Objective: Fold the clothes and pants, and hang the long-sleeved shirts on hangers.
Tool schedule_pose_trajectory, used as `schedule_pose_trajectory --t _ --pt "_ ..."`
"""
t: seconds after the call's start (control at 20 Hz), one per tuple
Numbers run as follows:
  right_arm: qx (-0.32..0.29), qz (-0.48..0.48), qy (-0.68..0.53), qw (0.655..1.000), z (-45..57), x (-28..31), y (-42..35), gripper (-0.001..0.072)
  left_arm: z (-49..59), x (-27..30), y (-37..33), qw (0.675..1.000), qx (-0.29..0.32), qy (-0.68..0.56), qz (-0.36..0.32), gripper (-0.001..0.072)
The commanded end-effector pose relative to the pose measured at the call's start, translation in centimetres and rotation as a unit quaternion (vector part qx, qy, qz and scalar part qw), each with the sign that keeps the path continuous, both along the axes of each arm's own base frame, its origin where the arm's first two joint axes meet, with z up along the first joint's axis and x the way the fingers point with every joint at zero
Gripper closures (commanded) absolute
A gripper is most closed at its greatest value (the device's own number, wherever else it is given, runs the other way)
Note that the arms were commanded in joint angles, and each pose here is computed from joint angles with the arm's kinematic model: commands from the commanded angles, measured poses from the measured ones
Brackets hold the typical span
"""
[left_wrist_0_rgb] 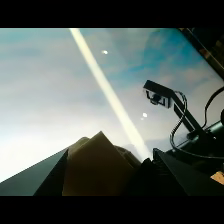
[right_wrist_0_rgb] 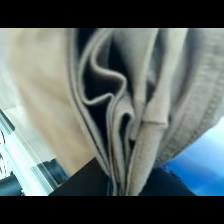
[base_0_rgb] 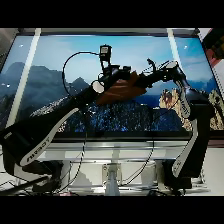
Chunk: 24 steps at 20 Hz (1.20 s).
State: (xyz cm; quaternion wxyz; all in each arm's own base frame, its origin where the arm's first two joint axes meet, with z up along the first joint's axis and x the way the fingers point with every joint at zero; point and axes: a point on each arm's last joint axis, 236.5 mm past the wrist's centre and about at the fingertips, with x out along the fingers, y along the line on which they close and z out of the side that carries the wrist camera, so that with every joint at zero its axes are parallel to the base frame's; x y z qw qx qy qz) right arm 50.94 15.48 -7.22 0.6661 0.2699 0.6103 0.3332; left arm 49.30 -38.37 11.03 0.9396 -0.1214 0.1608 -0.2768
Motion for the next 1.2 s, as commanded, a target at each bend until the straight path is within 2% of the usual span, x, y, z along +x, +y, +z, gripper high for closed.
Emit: schedule_pose_trajectory --t 0.0,0.05,0.1,0.15,0.2,0.25,0.3,0.4,0.5,0.65,0.85,1.05,1.15 --pt "0.002 0.001 -0.057 0.998 4.5 1.3 -1.5 0.0700 3.0 0.1 1.1 0.999 0.008 -0.035 -0.003 0.0114" --pt "-0.005 -0.010 -0.074 0.997 6.0 1.7 -2.9 0.0699 4.2 -0.1 1.6 0.999 0.003 -0.035 -0.012 0.0115" --pt "-0.019 -0.024 -0.091 0.995 7.5 1.9 -4.9 0.0699 5.3 -0.6 2.1 0.999 -0.001 -0.029 -0.031 0.0185" --pt "-0.039 -0.038 -0.105 0.993 8.8 2.1 -7.2 0.0699 6.1 -1.3 2.6 0.998 -0.002 -0.019 -0.058 0.0356" --pt "-0.062 -0.060 -0.115 0.990 10.2 2.0 -9.9 0.0699 6.6 -2.3 3.4 0.995 0.015 -0.011 -0.094 0.0581" --pt "-0.085 -0.087 -0.121 0.985 11.5 1.9 -12.9 0.0700 6.4 -3.4 4.7 0.990 0.053 -0.005 -0.131 0.0693" --pt "-0.109 -0.114 -0.124 0.980 12.7 1.5 -16.0 0.0700 5.8 -4.2 6.4 0.984 0.088 0.009 -0.152 0.0695" --pt "-0.159 -0.180 -0.123 0.963 15.0 -0.1 -22.9 0.0700 4.1 -4.2 12.6 0.979 0.142 0.075 -0.127 0.0696" --pt "-0.202 -0.248 -0.116 0.940 17.1 -2.8 -29.8 0.0699 2.6 -3.7 21.1 0.969 0.196 0.144 -0.041 0.0696" --pt "-0.248 -0.364 -0.069 0.895 18.6 -8.7 -39.6 0.0699 2.6 -4.3 33.5 0.935 0.286 0.190 0.085 0.0696" --pt "-0.273 -0.446 0.047 0.851 17.1 -19.5 -47.7 0.0699 3.3 -6.3 40.4 0.918 0.289 0.228 0.150 0.0694" --pt "-0.306 -0.543 0.213 0.752 14.6 -31.2 -52.4 0.0699 2.7 -7.2 41.2 0.912 0.289 0.250 0.151 0.0695" --pt "-0.316 -0.573 0.255 0.712 14.1 -34.9 -53.4 0.0699 2.6 -7.2 40.7 0.914 0.283 0.251 0.146 0.0695"
